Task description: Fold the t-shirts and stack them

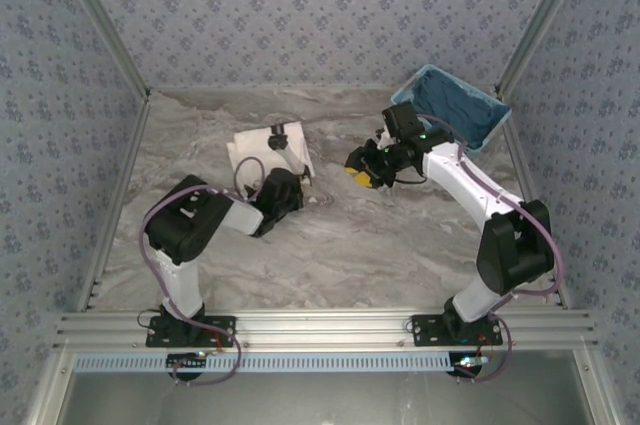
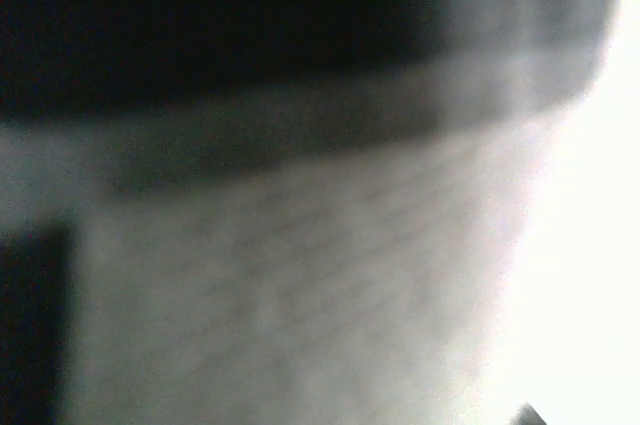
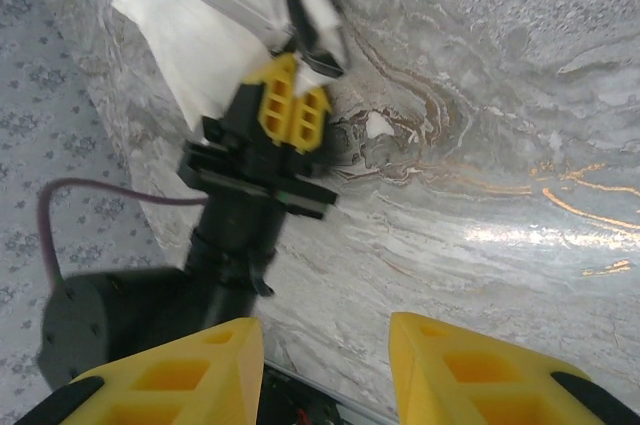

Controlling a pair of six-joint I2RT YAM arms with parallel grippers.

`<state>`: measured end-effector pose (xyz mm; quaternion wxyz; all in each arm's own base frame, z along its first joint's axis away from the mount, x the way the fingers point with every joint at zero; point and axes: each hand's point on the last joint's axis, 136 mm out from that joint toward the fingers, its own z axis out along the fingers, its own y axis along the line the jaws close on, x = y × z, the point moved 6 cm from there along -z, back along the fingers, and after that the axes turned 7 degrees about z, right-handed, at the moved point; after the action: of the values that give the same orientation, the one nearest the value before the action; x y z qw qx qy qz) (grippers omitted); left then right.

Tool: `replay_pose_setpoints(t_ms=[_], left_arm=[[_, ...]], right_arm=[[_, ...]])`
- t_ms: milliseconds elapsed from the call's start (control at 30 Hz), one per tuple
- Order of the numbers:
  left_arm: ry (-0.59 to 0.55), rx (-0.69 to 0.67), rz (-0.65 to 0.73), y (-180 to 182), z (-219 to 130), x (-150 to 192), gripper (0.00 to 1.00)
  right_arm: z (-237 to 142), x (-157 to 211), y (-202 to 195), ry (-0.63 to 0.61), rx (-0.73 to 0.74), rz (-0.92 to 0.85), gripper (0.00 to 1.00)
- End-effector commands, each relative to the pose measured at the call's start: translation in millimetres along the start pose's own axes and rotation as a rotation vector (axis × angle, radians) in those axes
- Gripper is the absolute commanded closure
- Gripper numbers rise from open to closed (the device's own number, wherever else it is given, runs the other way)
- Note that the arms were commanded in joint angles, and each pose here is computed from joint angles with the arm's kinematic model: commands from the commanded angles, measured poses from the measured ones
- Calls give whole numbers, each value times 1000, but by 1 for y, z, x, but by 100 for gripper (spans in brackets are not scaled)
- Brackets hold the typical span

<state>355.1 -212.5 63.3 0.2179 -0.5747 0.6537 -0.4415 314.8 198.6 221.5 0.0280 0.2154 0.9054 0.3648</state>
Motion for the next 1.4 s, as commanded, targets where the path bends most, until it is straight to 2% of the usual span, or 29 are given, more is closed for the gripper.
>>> replay_pose_setpoints(t_ms=[0,133,433,600,800,867,967,1100,1133,1167,1200,1233,1267,1367], left_arm=[[-81,-139,69,18,-2,-72,97],[-10,-245,210,-4,-11,-122,98],[26,-412,439,-53,-30,-222,96],[32,-392,427,-67,-26,-251,95],[17,-471,453,-73,-36,-259,94],[1,-490,464,-69,-43,-259,86],[-6,-511,472,-67,-52,-258,63],[-54,-428,536,-97,-79,-244,33],[-70,-396,565,-109,-90,-238,16],[-90,-371,584,-118,-102,-233,4],[-106,-335,605,-128,-115,-226,2],[-123,-304,630,-137,-130,-220,2],[-141,-284,655,-143,-144,-213,2],[-211,-243,739,-149,-194,-192,2]], right_arm=[[0,2,9,-10,20,-26,60],[3,1,12,4,22,-30,60],[18,-9,16,7,8,-14,60],[22,-10,18,11,11,-15,60],[22,-8,20,7,15,-20,60],[24,-7,20,8,14,-21,59],[24,-6,23,1,3,-31,58],[20,-3,22,-9,6,-47,56],[16,-3,21,-24,3,-48,55],[11,-3,21,-44,3,-56,54],[3,-4,21,-78,6,-67,51],[-5,-4,20,-109,10,-82,37],[-13,-4,20,-136,10,-97,1],[-43,-1,16,-249,32,-142,0]])
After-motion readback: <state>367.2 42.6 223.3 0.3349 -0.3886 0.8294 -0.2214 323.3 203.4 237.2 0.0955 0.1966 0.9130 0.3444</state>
